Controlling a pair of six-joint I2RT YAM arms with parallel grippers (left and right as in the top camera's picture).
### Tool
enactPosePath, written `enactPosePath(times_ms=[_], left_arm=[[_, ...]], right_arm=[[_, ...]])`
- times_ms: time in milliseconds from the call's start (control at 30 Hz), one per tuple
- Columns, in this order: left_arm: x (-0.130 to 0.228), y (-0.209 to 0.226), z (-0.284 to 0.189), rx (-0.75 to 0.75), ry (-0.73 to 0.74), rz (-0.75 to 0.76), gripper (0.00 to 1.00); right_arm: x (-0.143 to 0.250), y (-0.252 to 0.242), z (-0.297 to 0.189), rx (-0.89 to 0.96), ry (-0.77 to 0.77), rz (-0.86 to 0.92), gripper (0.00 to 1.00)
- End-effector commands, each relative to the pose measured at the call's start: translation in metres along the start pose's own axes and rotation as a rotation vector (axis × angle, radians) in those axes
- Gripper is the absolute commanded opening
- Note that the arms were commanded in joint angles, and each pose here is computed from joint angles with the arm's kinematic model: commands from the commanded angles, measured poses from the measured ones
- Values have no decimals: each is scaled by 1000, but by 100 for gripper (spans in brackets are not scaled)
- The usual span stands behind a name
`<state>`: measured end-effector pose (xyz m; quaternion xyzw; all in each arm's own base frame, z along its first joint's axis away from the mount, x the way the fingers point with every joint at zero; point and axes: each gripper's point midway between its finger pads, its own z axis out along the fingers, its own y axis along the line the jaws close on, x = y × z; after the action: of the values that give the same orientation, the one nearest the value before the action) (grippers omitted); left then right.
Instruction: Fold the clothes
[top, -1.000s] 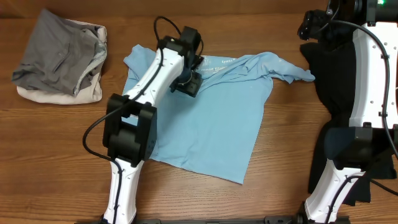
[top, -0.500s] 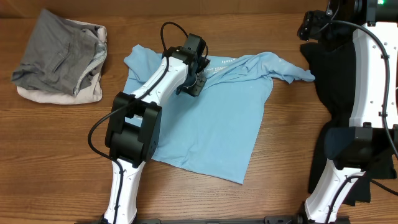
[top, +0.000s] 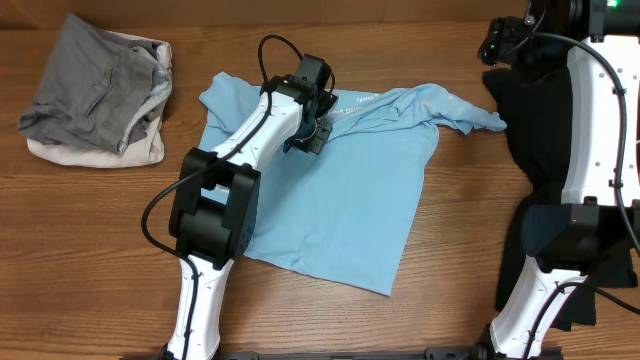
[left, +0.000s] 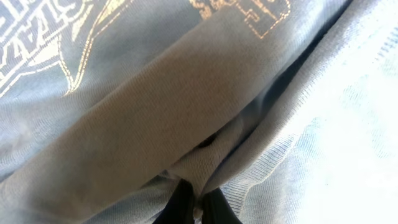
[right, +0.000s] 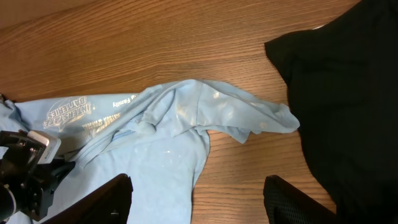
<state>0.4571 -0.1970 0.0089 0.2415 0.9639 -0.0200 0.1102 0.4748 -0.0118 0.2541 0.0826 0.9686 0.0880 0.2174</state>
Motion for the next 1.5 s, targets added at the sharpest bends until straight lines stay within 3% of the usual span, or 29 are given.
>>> enactPosePath(times_ms=[0, 133, 267, 433, 467, 500, 567, 767, 1000, 1133, 1200, 1467], left_arm=[[-5, 14, -9, -77, 6, -21, 4], [-59, 33, -77, -149, -148, -61, 4], [-119, 57, -146, -219, -397, -108, 4], [-174, 101, -197, -315, -694, -207, 4], [-179, 109, -198, -322, -722, -217, 18], [-183, 116, -198, -329, -744, -228, 56], [-185, 125, -196, -338, -757, -242, 100], [-168, 132, -196, -309, -697, -302, 100], [-138, 77, -217, -117, -548, -220, 100], [-119, 46, -244, -96, -494, -168, 100], [-98, 38, -265, -71, -458, -219, 100], [-48, 47, -340, -64, -508, -339, 100]], right_arm=[[-2, -1, -6, -5, -15, 0, 72], [-3, -1, -6, -5, -17, 0, 72], [-3, -1, -6, -5, -19, -1, 72], [-3, -1, -6, -5, -19, -1, 72], [-3, -1, -6, -5, -19, -1, 72], [-3, -1, -6, -5, -19, -1, 72], [-3, -1, -6, -5, -19, -1, 73], [1, -1, -5, -5, -4, 3, 81], [18, 14, -14, -91, 59, 26, 99], [34, 17, -38, -92, 79, 30, 100], [43, 22, -56, -102, 79, 29, 100], [56, 76, -78, -281, 80, -21, 100]])
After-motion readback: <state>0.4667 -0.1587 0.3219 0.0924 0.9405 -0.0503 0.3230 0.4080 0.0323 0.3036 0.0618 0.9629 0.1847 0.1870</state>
